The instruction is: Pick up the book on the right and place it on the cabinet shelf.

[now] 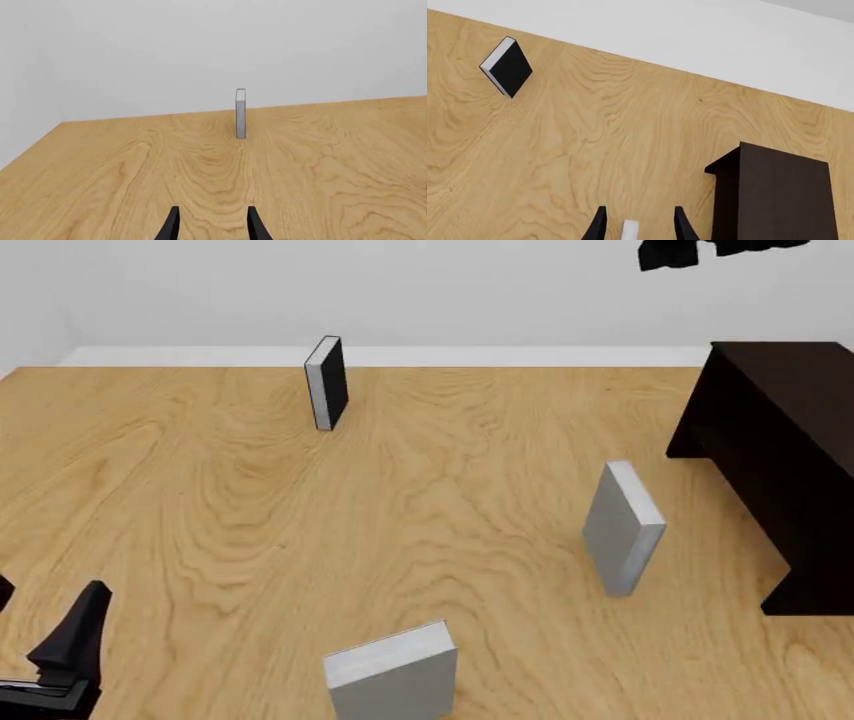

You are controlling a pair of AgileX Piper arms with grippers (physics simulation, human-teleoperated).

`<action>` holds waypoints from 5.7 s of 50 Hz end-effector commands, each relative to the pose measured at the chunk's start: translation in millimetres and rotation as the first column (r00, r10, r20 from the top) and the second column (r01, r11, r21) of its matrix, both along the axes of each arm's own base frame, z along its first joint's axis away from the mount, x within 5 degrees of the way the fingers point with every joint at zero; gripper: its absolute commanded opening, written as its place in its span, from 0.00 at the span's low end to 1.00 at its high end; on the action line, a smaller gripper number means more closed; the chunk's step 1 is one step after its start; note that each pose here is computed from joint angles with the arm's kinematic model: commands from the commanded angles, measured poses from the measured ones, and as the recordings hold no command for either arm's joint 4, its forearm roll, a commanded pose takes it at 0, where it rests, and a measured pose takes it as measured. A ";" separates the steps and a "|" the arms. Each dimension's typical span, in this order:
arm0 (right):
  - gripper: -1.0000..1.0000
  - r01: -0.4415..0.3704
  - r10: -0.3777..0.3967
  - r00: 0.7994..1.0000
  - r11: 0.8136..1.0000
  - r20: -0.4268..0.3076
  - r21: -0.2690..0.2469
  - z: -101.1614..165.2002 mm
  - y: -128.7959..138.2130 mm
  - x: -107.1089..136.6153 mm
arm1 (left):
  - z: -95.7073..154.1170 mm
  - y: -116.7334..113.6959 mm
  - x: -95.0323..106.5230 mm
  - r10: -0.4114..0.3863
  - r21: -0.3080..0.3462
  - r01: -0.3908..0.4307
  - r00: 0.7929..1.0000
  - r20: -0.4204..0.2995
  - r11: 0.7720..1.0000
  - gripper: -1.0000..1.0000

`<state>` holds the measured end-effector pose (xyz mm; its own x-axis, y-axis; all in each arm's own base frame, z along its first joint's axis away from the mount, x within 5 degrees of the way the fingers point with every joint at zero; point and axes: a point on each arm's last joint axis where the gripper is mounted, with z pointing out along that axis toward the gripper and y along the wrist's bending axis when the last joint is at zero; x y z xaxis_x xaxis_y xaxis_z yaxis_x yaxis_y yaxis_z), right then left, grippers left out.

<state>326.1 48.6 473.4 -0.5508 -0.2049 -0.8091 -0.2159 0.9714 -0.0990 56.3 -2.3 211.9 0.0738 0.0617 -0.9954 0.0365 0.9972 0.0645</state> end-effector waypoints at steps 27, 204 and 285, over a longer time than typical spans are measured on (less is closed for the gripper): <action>1.00 -0.011 0.003 0.976 0.999 -0.216 -0.034 -77.0 8.2 41.1 | -2.7 -0.9 0.3 -0.014 0.016 0.015 0.999 -0.030 1.000 1.00; 0.00 -0.048 0.014 0.938 0.995 -0.345 -0.090 -192.7 -2.6 26.0 | -5.4 -2.5 0.1 -0.041 0.041 0.043 0.998 -0.058 0.998 1.00; 0.00 -0.260 0.533 0.836 0.592 0.128 -0.763 -187.8 -6.3 -67.2 | -4.4 -3.4 0.0 -0.057 0.047 0.059 0.997 -0.046 0.997 1.00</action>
